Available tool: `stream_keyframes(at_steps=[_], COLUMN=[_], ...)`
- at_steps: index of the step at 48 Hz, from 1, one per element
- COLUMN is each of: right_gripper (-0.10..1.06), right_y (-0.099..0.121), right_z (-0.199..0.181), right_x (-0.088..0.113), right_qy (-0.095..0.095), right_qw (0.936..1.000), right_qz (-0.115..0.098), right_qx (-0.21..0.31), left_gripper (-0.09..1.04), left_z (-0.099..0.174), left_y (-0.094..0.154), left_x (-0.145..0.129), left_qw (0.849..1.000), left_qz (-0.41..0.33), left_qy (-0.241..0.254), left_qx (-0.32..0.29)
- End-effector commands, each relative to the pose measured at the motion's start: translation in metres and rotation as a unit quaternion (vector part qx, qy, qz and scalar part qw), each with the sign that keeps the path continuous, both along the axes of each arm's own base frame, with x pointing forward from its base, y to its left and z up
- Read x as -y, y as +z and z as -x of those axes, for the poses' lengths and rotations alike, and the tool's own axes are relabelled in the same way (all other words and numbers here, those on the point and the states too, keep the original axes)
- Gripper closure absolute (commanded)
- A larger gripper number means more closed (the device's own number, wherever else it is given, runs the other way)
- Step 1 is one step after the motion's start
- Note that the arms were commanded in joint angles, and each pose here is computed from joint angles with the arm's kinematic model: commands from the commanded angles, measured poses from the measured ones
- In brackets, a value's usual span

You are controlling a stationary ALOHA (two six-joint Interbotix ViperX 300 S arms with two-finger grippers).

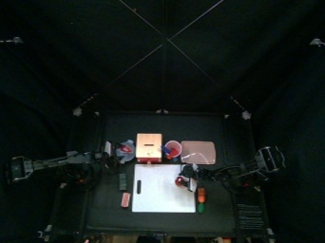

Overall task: Get the cutter from the drawer then cut the dough then place the extra dough in the bowl
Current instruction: Place the extra dough in the bowl

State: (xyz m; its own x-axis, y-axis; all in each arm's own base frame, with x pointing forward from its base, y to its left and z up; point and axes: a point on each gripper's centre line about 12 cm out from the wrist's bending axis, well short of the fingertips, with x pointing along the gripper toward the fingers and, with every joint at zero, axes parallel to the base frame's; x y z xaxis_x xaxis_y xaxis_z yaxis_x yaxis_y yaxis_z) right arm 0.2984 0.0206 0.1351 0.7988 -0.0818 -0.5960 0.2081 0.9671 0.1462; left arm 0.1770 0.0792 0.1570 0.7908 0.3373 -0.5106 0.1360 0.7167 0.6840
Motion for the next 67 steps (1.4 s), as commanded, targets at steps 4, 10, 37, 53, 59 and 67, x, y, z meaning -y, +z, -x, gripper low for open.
stream_keyframes(at_steps=[4,10,37,53,59,67], right_gripper=[0.12,0.12,0.12,0.12,0.12,0.12], right_y=[0.01,0.01,0.01,0.01,0.01,0.01], right_z=[-0.005,-0.005,-0.005,-0.006,-0.005,-0.005], right_x=[0.0,0.0,0.0,0.0,0.0,0.001], right_qy=[-0.002,-0.002,-0.002,-0.003,-0.003,-0.003], right_qw=[0.9999,0.9999,0.9999,0.9998,0.9998,0.9999], right_qz=[-0.001,-0.001,-0.003,-0.003,-0.002,-0.003], right_qx=[0.017,0.017,0.016,0.017,0.017,0.016], left_gripper=[-0.04,-0.04,-0.04,-0.04,-0.04,-0.03], left_z=[-0.003,-0.002,-0.005,-0.006,-0.004,-0.001], left_y=[0.011,0.013,0.017,0.019,0.017,0.011], left_x=[-0.001,-0.001,0.0,0.0,0.0,-0.001], left_qw=[1.0,0.999,0.997,0.997,0.998,0.998], left_qz=[-0.016,-0.027,-0.064,-0.065,-0.061,-0.045], left_qy=[-0.004,-0.009,-0.034,-0.036,-0.032,-0.022], left_qx=[0.017,0.016,0.003,0.003,-0.003,-0.022])
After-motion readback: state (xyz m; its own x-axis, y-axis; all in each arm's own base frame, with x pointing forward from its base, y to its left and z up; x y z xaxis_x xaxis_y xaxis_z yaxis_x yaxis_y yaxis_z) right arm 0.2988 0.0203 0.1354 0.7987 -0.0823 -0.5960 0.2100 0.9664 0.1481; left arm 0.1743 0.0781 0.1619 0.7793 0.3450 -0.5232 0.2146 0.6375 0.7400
